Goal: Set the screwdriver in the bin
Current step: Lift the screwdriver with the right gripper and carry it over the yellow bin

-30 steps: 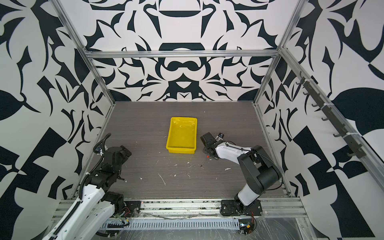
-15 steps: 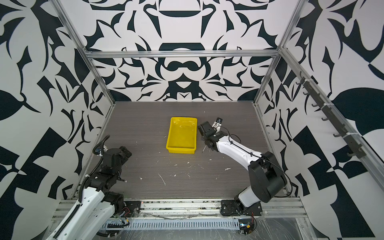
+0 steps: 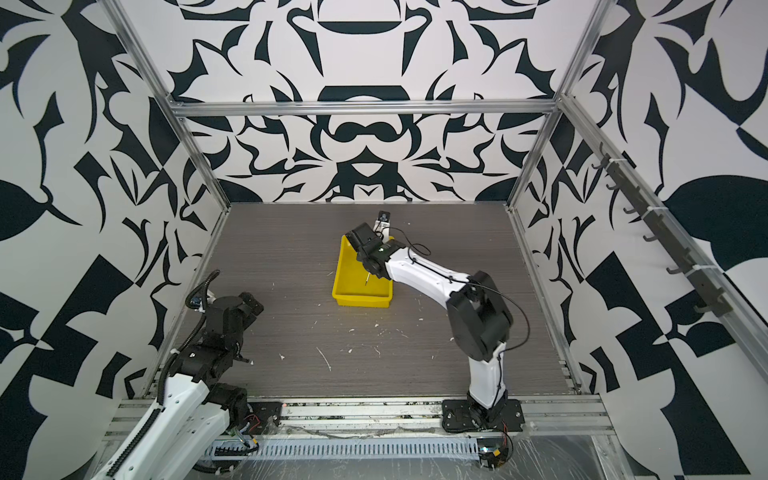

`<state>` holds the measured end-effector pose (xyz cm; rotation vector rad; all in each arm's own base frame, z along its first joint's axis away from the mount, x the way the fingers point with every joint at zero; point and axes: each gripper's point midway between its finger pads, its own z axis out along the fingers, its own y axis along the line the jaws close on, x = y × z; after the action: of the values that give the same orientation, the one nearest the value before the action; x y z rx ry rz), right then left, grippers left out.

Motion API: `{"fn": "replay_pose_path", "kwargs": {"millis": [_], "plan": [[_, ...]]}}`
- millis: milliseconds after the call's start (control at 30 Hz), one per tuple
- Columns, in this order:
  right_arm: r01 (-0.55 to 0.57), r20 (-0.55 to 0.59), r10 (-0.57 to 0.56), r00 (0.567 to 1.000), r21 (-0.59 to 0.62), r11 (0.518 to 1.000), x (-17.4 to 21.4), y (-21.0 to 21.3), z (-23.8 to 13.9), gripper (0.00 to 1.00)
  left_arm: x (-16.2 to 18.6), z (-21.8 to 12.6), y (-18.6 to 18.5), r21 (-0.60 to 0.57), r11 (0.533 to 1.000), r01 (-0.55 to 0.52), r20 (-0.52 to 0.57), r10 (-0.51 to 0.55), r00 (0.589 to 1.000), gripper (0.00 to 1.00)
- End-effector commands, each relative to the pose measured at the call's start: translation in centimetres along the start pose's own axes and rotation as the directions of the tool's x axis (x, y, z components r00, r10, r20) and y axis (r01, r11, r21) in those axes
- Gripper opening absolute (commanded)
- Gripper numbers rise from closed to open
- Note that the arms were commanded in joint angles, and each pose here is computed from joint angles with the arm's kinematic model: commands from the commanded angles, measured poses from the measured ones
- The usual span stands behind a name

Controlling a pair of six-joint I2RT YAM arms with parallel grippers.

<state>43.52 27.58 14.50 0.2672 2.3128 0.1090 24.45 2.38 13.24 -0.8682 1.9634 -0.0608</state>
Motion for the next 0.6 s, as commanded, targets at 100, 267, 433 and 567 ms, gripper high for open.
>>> {"fn": "replay_pose_path", "kwargs": {"millis": [100,267,433,567], "plan": [[0.09,-0.126,-0.087,0.988,0.02,0.996,1.8,2.4,3.0,0.11,0.4,0.5,0.1,-0.001,1.0,-0.017,-0.004,0.017,1.0,1.0],[0.117,-0.193,-0.117,0.974,-0.01,0.993,3.5,3.5,4.5,0.12,1.5,0.7,-2.2,0.153,0.986,-0.066,-0.022,0.07,0.997,1.0],[0.118,-0.217,-0.122,0.969,-0.033,0.992,4.0,4.0,4.6,0.26,3.6,-0.2,-6.8,0.45,0.883,-0.137,-0.031,0.169,0.985,1.0],[0.112,-0.22,-0.121,0.968,-0.052,0.992,3.8,4.3,4.2,0.42,4.8,-0.3,-8.2,0.505,0.843,-0.183,-0.08,0.257,0.963,1.0]]}}
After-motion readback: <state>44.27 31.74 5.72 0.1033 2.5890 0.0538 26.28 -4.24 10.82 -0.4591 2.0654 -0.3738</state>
